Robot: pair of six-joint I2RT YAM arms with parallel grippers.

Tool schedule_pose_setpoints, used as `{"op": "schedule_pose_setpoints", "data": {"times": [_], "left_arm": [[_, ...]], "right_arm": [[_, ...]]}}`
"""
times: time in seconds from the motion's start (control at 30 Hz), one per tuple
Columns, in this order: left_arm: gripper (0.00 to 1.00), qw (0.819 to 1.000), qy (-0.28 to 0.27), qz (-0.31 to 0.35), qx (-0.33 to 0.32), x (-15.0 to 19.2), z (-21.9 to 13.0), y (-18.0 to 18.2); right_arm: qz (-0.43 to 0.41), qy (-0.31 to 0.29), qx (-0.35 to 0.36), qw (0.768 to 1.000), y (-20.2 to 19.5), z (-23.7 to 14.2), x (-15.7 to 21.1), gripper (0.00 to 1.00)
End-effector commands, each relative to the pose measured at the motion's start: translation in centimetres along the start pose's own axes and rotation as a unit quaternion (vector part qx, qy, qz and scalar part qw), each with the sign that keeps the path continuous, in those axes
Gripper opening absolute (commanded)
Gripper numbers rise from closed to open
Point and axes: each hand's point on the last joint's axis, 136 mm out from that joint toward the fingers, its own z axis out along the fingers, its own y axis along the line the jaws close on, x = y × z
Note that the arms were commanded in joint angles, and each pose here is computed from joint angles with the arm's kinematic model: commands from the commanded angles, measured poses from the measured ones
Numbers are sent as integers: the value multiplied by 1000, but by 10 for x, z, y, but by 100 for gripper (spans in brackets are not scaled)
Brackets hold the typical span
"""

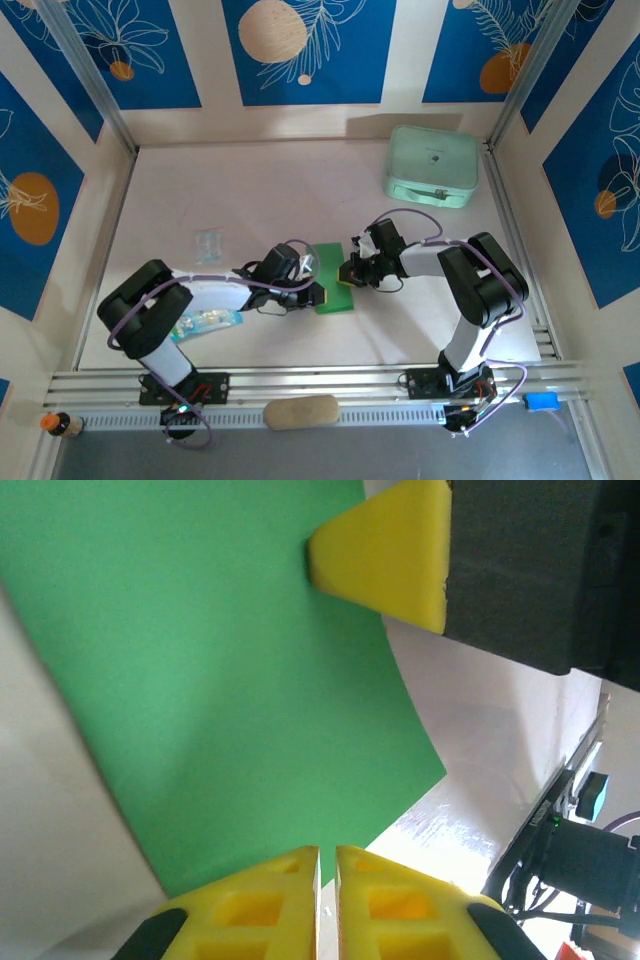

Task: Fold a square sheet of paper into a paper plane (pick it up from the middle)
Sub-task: First fold the square sheet of paper in half at the center of the table.

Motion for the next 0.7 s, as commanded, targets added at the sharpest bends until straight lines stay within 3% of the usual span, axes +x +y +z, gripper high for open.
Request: {"op": "schedule_pose_setpoints", "data": {"times": [0.0, 0.27, 0.43, 0.67], "left_arm": [[11, 1000, 8, -7, 4, 2, 5, -4], [2, 996, 70, -38, -43, 34, 22, 34], [1, 993, 74, -45, -74, 48, 16, 54], [2, 994, 77, -12, -75, 56, 2, 52]], "right_arm": [[60, 36, 96, 993, -57, 8, 32, 0], [59, 35, 95, 993, -57, 8, 32, 0], [61, 36, 97, 993, -57, 8, 33, 0], [62, 36, 99, 993, -58, 8, 33, 0]]}}
